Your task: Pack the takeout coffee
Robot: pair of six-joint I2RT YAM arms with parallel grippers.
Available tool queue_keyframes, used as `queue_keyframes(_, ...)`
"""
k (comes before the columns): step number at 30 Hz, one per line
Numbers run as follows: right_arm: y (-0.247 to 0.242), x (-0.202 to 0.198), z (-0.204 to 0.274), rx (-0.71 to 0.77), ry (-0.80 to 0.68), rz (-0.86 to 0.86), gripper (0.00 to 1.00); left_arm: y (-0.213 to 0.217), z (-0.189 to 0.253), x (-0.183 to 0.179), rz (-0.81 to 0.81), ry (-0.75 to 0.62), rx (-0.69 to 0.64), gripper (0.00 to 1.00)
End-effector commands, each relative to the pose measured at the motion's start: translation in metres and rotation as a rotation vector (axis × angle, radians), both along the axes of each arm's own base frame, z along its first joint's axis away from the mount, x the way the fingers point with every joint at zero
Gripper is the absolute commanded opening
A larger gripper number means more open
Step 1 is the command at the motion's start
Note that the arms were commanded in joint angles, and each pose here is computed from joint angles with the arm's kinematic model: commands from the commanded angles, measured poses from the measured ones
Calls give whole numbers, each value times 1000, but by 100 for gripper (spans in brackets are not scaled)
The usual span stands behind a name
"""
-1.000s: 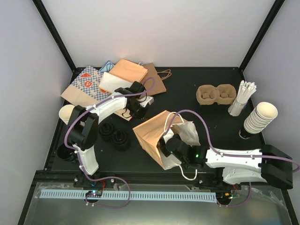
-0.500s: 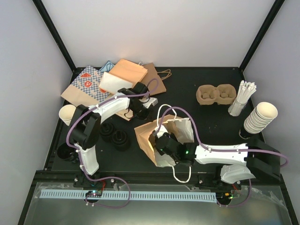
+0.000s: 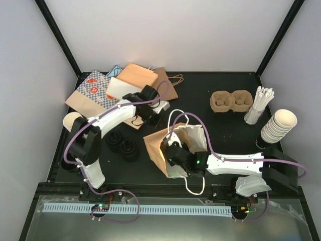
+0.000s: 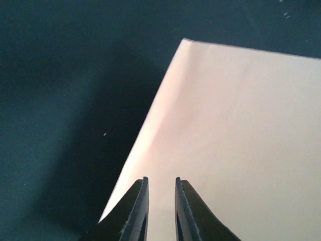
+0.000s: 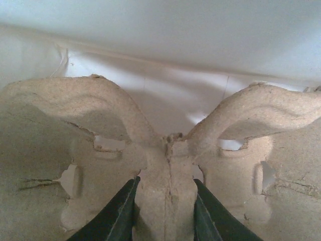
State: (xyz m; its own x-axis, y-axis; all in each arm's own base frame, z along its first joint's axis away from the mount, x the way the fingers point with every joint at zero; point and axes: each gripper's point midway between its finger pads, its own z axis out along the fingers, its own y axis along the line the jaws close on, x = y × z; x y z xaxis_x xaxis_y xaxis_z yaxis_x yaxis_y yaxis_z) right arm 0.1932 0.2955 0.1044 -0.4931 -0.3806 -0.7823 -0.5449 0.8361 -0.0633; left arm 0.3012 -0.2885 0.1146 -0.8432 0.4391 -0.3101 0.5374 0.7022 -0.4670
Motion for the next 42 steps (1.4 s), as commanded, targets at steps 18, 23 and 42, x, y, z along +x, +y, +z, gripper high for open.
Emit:
queue_keyframes(18,0,-3,-15,-52,31,6,27,22,263,-87,-82,-553,-554,55)
queue_keyframes(23,1,-2,-15,-58,31,6,27,23,294,-128,-155,-600,-707,64)
queue_keyframes(42,4,-2,-18,-80,52,6,27,-12,260,-101,-65,-498,-544,14)
